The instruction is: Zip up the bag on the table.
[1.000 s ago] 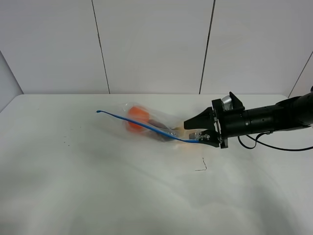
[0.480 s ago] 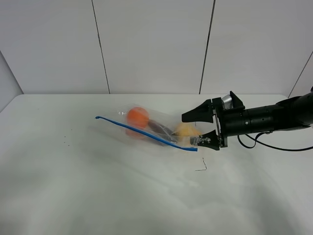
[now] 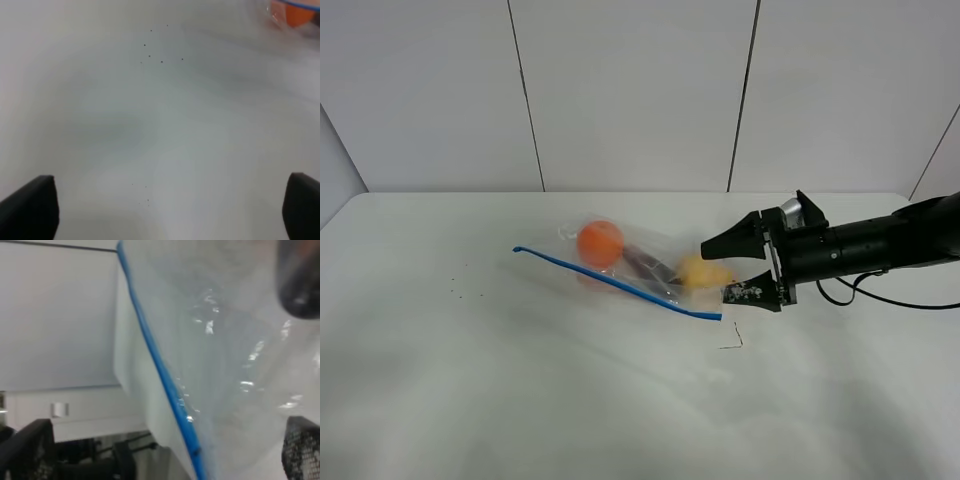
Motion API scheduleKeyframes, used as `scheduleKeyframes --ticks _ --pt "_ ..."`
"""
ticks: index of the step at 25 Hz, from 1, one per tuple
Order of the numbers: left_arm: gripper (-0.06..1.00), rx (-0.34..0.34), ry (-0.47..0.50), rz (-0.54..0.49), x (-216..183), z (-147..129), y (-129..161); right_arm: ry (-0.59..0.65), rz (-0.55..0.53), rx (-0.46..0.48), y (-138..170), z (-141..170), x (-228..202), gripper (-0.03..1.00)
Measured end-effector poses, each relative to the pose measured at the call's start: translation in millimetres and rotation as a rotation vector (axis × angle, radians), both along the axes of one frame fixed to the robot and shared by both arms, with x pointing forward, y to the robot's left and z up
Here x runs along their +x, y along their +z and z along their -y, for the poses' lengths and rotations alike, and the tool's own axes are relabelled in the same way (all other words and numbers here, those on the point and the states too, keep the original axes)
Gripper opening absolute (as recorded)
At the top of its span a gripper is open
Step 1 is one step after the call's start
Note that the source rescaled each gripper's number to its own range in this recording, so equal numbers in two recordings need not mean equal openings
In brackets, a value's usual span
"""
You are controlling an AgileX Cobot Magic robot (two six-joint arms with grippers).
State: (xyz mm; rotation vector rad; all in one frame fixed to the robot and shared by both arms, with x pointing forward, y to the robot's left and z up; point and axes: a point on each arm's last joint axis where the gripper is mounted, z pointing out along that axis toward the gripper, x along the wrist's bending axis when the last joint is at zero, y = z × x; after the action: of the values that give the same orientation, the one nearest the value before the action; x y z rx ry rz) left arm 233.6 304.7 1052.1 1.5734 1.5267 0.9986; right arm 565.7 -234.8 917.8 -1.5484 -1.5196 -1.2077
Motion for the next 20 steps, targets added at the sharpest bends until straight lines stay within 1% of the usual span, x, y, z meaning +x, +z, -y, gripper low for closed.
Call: scheduleKeyframes --ticks 3,5,6,10,12,14,16,18,20 --pt "1.0 0.0 0.0 0.0 0 0 0 0.045 0.003 -0.133 -6 13 1 1.0" --pt "1.0 0.0 0.0 0.0 0 0 0 0.095 -0.012 -0.261 -5 20 7 1.0" --pt "1.0 0.0 0.0 0.0 0 0 0 0.099 -0.031 -0.321 -4 24 11 1.0" --pt "1.0 0.0 0.0 -0.001 0 0 0 0.125 -0.057 -0.629 2 46 29 1.0" --pt "1.0 0.0 0.0 -0.001 0 0 0 0.125 -0.097 -0.804 4 61 33 1.0" --pt "1.0 0.0 0.0 -0.001 0 0 0 0.118 -0.138 -0.957 4 75 34 1.0" --pt "1.0 0.0 0.0 -0.001 0 0 0 0.097 -0.155 -1.073 7 85 33 1.0" --pt "1.0 0.0 0.0 -0.001 0 0 0 0.07 -0.14 -1.119 12 89 34 1.0" --pt "1.0 0.0 0.0 -0.001 0 0 0 0.021 -0.109 -1.132 20 90 37 1.0"
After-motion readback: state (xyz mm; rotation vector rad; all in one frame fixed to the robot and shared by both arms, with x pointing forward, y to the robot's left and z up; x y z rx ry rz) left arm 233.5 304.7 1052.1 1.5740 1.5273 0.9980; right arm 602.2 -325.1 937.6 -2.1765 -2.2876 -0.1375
